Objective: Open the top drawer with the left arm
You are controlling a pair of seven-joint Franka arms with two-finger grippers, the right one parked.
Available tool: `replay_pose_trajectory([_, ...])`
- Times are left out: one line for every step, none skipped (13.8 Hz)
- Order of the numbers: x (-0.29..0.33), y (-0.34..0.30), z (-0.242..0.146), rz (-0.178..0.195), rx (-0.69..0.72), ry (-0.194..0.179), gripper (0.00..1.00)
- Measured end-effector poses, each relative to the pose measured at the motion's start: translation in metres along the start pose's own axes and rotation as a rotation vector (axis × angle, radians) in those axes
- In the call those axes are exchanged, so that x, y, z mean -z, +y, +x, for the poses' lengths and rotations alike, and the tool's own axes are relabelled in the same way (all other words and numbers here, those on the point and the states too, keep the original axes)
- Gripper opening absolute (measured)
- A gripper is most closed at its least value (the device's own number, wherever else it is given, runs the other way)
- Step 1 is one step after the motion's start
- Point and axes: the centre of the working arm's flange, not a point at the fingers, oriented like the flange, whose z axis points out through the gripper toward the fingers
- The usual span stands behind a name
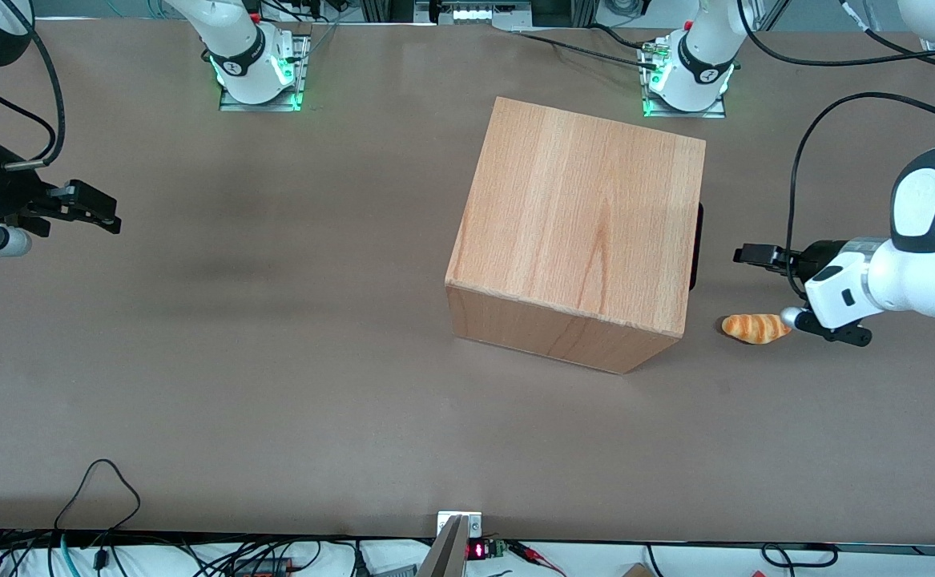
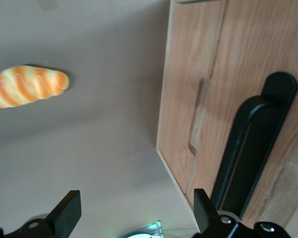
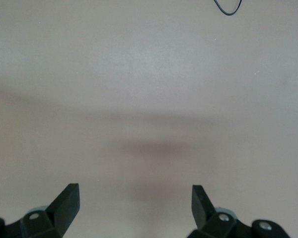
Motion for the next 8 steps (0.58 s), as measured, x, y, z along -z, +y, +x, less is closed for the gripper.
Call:
replay_pose_trajectory([-0.004,0.003,0.001,-0.005,-0.006,-0.013,1.00])
replay_pose_trajectory([-0.008,0.008,0.002,-0.007,-0.018,-0.028,1.00])
replay_pose_trajectory([-0.011,0.015,0.003,-0.009,-0.037,-0.045,1.00])
replay_pose_trajectory([-0.014,0.022,0.003,-0.015,-0.051,-0.059,1.00])
replay_pose_trajectory([-0.017,0.028,0.004,-0.022,-0.060,-0.071,1.00])
replay_pose_trajectory([-0.021,0.031,0.005,-0.027,-0.067,-0.085,1.00])
replay_pose_trajectory([-0.025,0.032,0.006,-0.030,-0.073,-0.095,1.00])
replay_pose_trajectory([-0.030,0.033,0.009,-0.034,-0.077,-0.104,1.00])
